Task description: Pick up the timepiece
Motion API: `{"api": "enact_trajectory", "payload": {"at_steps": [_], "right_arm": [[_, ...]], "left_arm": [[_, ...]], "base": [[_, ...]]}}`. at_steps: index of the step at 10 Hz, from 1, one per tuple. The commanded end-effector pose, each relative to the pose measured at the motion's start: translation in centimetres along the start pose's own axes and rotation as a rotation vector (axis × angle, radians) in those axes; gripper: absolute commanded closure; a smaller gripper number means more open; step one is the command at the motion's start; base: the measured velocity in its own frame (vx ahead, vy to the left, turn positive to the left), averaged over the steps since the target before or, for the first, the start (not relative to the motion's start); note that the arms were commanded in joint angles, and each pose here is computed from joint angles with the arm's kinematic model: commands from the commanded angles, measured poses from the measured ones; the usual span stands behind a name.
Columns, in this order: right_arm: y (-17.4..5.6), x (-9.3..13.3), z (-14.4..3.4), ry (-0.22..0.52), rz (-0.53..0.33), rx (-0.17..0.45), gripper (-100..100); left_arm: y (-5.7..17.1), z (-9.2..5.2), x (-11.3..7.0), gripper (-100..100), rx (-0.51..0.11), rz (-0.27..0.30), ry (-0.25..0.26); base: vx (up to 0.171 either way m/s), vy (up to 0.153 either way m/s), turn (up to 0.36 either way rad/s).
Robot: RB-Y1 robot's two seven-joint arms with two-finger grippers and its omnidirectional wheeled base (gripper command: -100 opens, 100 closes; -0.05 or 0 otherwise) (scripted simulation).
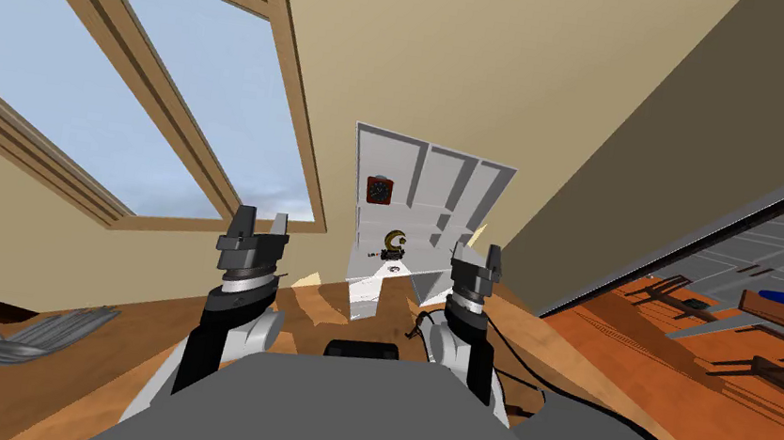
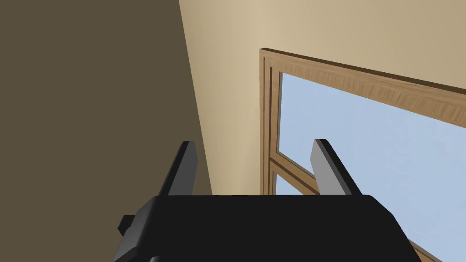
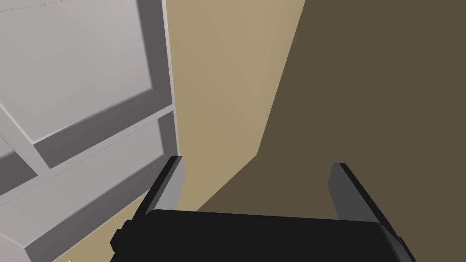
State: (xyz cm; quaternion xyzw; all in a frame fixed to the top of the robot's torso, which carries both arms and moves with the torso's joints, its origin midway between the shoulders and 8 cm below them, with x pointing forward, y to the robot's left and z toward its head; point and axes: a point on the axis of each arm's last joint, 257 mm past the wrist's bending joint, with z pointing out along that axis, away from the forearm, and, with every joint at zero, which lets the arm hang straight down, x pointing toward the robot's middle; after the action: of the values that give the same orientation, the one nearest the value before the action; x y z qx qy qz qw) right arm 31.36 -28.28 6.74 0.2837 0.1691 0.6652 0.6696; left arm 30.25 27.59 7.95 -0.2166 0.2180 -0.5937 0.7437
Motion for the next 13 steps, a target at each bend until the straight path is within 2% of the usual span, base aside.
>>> {"api": "enact_trajectory", "payload": {"at_steps": [1, 4, 5, 8, 9, 10, 11, 12, 13], "right_arm": [[-0.5, 0.6, -0.1, 0.038, -0.017, 0.017, -100], [-2.5, 2.0, -0.9, 0.131, -0.072, 0.074, -100], [-2.5, 2.1, -0.9, 0.14, -0.075, 0.076, -100], [-5.5, 3.5, -2.5, 0.251, -0.162, 0.158, -100], [-5.6, 3.7, -2.5, 0.27, -0.167, 0.161, -100], [-6.8, 4.1, -3.3, 0.311, -0.204, 0.192, -100], [-6.8, 4.2, -3.3, 0.319, -0.206, 0.193, -100], [-8.2, 4.5, -4.3, 0.367, -0.247, 0.226, -100], [-8.2, 4.6, -4.3, 0.371, -0.248, 0.227, -100]], "left_arm": [[0.0, 0.0, 0.0, 0, 0.0, 0.0, 0.0], [0.0, 0.0, 0.0, 0, 0.0, 0.0, 0.0], [0.0, 0.0, 0.0, 0, 0.0, 0.0, 0.0], [0.0, 0.0, 0.0, 0, 0.0, 0.0, 0.0], [0.0, 0.0, 0.0, 0, 0.0, 0.0, 0.0], [0.0, 0.0, 0.0, 0, 0.0, 0.0, 0.0], [0.0, 0.0, 0.0, 0, 0.0, 0.0, 0.0], [0.0, 0.0, 0.0, 0, 0.0, 0.0, 0.0], [0.0, 0.0, 0.0, 0, 0.0, 0.0, 0.0]], "base": [[-0.026, 0.008, 0.08], [-0.085, 0.001, 0.169], [-0.074, 0.006, 0.04], [-0.105, 0.015, 0.231], [-0.102, 0.025, 0.089], [-0.093, 0.026, 0.151], [-0.061, 0.011, 0.115], [-0.068, 0.02, 0.238], [-0.057, 0.014, 0.114]]}}
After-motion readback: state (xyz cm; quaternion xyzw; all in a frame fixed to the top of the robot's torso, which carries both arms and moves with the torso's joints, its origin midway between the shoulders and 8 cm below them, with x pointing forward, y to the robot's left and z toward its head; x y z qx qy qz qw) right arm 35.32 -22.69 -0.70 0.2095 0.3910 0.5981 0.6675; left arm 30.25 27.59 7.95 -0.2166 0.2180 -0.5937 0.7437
